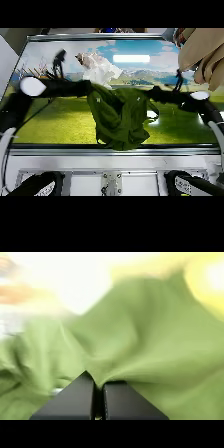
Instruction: Fold the clothes and pants, and hang the long-sleeved shirts on hangers.
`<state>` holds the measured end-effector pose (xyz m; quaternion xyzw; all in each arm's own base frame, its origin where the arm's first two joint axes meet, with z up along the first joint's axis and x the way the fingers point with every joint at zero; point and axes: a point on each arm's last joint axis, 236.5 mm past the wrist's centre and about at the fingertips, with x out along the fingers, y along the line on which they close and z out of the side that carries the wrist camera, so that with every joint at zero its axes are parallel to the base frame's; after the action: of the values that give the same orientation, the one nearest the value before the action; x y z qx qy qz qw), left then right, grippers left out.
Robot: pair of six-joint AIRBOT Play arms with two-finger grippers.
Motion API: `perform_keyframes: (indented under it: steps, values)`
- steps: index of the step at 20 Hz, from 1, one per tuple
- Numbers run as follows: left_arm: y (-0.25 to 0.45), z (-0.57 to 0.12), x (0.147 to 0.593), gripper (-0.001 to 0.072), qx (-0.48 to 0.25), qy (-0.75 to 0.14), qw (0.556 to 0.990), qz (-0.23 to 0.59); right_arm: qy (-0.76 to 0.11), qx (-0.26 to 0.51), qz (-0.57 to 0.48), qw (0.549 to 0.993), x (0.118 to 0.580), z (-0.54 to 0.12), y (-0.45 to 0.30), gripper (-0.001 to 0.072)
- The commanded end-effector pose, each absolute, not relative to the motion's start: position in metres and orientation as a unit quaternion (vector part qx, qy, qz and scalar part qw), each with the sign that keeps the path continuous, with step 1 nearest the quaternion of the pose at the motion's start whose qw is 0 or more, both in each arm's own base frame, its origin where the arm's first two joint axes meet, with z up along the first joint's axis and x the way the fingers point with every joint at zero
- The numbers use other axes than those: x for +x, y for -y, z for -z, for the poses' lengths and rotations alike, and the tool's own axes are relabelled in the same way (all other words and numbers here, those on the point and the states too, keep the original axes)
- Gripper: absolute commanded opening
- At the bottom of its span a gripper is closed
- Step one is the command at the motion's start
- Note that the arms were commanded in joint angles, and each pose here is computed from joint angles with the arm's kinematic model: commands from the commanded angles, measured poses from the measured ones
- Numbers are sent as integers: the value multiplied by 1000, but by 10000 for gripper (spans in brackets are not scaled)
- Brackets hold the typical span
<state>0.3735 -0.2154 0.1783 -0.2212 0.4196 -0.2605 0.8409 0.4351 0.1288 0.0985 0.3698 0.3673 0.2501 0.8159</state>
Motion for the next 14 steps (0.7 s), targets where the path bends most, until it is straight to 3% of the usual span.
perform_keyframes:
  steps: [1, 4, 7, 11, 14]
  values:
    - [207, -327, 326, 11, -204, -274, 884, 320, -219, 291, -332, 870, 404, -274, -128, 11]
    - [211, -401, 263, 10, -189, -188, 888, 373, -124, 219, -322, 913, 352, -384, -124, 11]
    - [220, -414, 224, 10, -198, -184, 875, 403, -90, 177, -275, 941, 315, -430, -111, 11]
    - [217, -346, 224, 11, -151, -309, 877, 336, -148, 176, -215, 949, 317, -405, -91, 11]
    - [226, -252, 232, 11, -43, -437, 858, 267, -239, 161, -164, 943, 357, -345, -75, 11]
